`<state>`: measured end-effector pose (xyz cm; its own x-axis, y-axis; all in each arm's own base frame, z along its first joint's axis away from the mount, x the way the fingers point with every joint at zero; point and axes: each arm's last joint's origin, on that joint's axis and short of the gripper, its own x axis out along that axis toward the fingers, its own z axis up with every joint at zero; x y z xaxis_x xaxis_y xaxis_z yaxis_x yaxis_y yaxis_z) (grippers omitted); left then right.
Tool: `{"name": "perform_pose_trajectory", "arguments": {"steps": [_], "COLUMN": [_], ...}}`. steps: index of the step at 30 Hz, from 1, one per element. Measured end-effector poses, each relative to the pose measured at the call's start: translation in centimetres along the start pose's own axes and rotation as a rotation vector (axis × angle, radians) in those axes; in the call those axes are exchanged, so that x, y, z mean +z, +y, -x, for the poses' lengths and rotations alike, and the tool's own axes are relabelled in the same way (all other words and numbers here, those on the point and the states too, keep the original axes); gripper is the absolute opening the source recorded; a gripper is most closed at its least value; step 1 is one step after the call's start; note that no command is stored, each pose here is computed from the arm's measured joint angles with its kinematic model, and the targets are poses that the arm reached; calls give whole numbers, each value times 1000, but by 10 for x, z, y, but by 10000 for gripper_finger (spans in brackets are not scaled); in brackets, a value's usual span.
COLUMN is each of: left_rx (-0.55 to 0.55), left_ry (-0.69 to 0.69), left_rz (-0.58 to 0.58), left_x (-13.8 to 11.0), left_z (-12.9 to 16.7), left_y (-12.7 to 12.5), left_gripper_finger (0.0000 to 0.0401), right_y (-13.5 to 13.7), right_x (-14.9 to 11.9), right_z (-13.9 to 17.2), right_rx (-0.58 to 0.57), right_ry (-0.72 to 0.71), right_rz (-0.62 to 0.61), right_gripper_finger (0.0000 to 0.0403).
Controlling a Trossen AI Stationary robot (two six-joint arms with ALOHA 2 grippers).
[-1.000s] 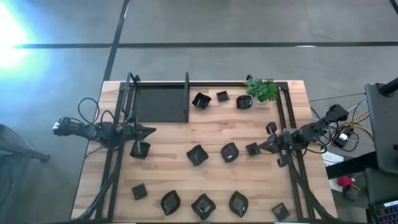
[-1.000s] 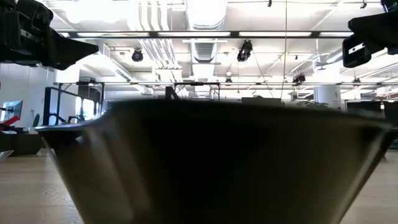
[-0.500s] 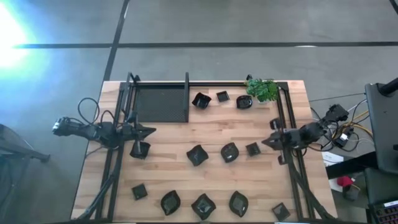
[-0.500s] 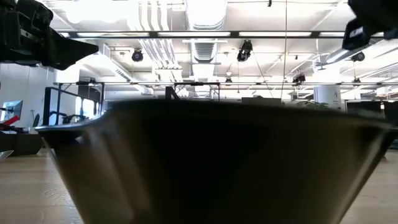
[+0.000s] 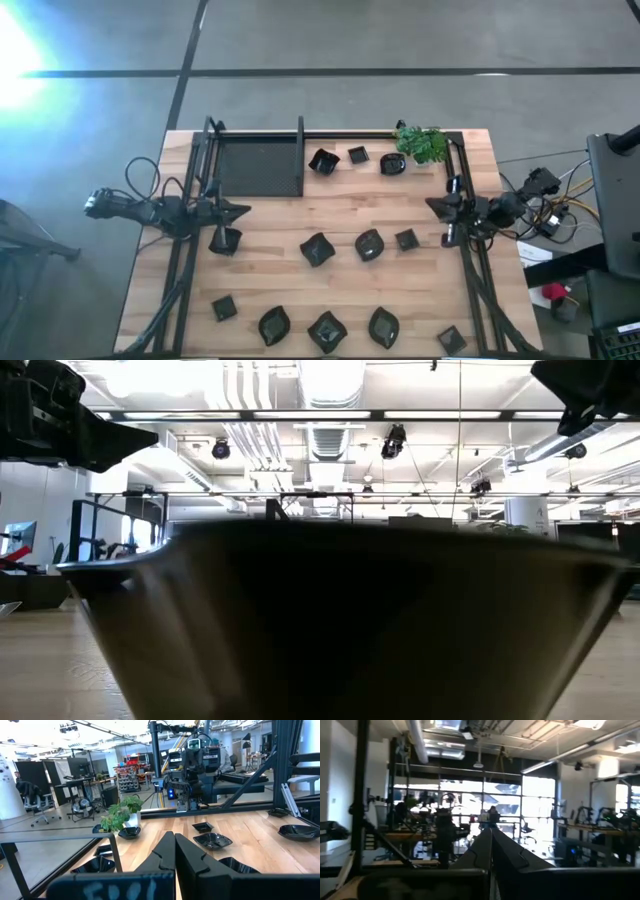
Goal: Pick & Place Mini shaped plates
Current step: Stack the black distorted square plate on top of the black distorted square plate on the table
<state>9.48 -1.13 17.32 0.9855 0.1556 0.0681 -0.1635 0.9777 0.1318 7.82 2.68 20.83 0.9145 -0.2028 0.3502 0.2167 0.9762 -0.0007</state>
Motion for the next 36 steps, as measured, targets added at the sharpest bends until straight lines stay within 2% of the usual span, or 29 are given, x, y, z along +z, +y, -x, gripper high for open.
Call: {"name": "perform_pose_trajectory", "arguments": {"steps": [8,14,22,27,30,36], "left_rx": [0,1,12,15,31,82], "left_ry": [0,-4,-75,-92,-46,198], "left_rz": [0,2,35,57,81,162], "left_x": [0,0,8,23,40,69], "left_z": [0,0,0,1,0,-9], "left_y": [0,0,1,4,7,10], "left_gripper_finger": [0,0,0,0,0,0], "right_y": [-4,-7,-7,-6,-5,-2], "right_x": [16,26,30,32,36,51], "right_z": [-2,-3,-4,-6,-9,-17], "right_rx": [-28,-31,-33,-33,-31,-30], "right_ry": [-26,-49,-51,-37,-32,-25], "right_rz": [-85,-223,-231,-219,-214,-206], "right_gripper_finger": [8,8,8,8,8,8]}}
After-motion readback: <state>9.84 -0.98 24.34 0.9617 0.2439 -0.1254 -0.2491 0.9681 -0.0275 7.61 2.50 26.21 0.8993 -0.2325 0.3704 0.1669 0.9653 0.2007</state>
